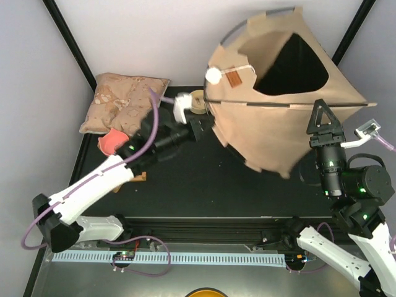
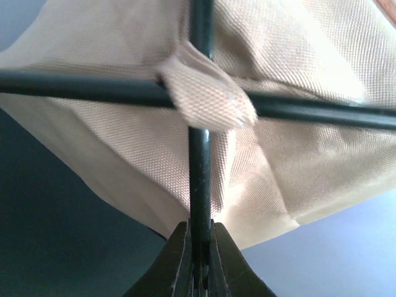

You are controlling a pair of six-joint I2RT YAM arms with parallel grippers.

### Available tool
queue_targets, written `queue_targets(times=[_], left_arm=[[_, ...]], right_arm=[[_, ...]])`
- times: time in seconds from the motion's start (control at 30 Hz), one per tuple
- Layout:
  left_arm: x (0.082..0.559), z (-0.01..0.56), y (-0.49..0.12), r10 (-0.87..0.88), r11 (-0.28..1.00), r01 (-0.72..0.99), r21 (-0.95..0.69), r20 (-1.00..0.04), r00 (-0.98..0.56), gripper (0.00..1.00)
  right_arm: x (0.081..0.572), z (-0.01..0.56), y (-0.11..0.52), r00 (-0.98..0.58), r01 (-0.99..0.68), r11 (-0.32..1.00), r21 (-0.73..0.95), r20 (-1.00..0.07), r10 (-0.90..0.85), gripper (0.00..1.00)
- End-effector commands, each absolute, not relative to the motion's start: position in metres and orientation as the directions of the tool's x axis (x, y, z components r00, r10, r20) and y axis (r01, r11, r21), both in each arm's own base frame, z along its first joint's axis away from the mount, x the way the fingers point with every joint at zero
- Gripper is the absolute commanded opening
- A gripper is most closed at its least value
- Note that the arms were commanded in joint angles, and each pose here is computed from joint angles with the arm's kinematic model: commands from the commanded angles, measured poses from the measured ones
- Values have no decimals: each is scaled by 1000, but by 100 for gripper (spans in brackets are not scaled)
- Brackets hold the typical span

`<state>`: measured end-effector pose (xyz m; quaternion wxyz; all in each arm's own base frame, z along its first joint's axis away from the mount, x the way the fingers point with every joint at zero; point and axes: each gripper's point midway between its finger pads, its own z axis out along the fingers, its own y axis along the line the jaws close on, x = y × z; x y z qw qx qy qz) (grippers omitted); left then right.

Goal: Set up the pet tent

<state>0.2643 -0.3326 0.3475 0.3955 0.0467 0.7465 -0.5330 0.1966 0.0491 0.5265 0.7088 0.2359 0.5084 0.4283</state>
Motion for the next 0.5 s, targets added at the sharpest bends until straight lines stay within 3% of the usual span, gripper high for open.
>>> queue_targets(times=[0.0,0.2,0.3,0.47], left_arm=[[268,372,-271,-50,695,555,-457,-800,-597,2],[255,398,-240,212,743,617,-259,-783,-584,2],[238,401,-239,316,684,695,-220,-770,-555,1],[208,396,-248,426,535,814,-227,-759,-492,2]], right_arm=[[195,498,50,21,-303,497,813,-516,856,71],[215,410,82,-193,-143,600,787,-616,763,77],[214,379,109,-305,-215,645,733,-678,669,78],[206,365,127,-264,-395,760,517,-856,445,78]])
